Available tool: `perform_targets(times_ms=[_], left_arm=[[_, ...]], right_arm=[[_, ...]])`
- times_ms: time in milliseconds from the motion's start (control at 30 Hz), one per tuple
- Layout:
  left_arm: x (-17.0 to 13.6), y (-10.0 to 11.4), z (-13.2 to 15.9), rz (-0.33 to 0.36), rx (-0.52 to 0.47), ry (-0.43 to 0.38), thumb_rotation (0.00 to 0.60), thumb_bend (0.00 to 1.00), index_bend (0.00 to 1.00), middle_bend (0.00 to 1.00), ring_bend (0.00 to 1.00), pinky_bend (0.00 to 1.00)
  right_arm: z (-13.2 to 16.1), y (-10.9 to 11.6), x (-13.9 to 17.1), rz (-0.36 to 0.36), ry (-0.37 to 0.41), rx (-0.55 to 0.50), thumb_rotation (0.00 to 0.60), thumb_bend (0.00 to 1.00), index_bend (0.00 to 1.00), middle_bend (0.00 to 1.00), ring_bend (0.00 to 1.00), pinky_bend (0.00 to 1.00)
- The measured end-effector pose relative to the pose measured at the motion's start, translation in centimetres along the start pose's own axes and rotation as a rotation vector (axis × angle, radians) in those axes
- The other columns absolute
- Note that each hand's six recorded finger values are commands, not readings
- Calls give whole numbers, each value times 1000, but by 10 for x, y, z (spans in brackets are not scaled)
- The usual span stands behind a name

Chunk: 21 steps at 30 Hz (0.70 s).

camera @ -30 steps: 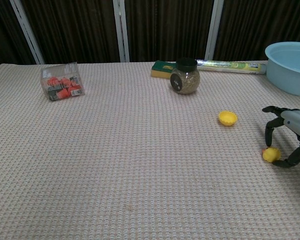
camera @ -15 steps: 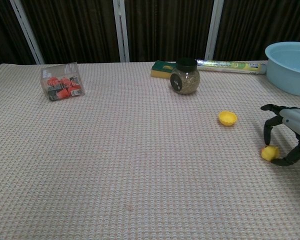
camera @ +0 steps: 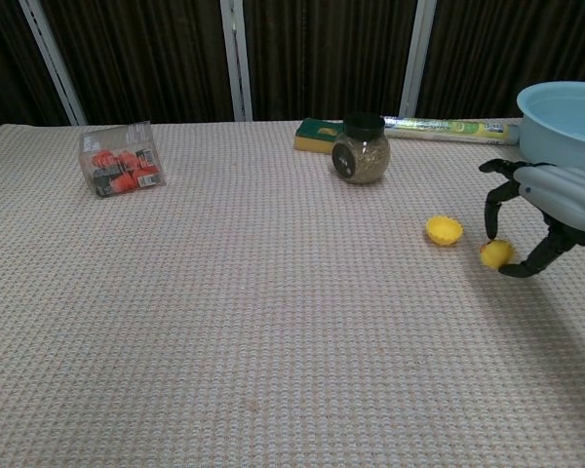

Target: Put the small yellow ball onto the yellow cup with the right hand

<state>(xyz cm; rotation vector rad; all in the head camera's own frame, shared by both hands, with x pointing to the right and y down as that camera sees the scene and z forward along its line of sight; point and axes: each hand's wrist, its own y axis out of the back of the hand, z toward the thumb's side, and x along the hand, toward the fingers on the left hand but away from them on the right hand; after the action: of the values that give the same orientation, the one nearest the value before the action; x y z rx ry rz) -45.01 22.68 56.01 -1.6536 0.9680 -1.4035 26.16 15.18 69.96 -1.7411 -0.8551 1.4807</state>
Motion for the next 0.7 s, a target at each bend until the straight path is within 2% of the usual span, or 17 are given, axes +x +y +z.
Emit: perform_targets(times_ms=[200, 700], left_arm=[[1, -1, -4, -6, -28, 17, 600, 0, 0, 0, 0, 216], [0, 0, -5, -6, -39, 12, 600, 0, 0, 0, 0, 216]], right_arm=[[25, 14, -25, -27, 33, -5, 600, 201, 562, 0, 0, 0], [43, 3, -50, -3, 46, 11, 600, 201, 562, 0, 0, 0]])
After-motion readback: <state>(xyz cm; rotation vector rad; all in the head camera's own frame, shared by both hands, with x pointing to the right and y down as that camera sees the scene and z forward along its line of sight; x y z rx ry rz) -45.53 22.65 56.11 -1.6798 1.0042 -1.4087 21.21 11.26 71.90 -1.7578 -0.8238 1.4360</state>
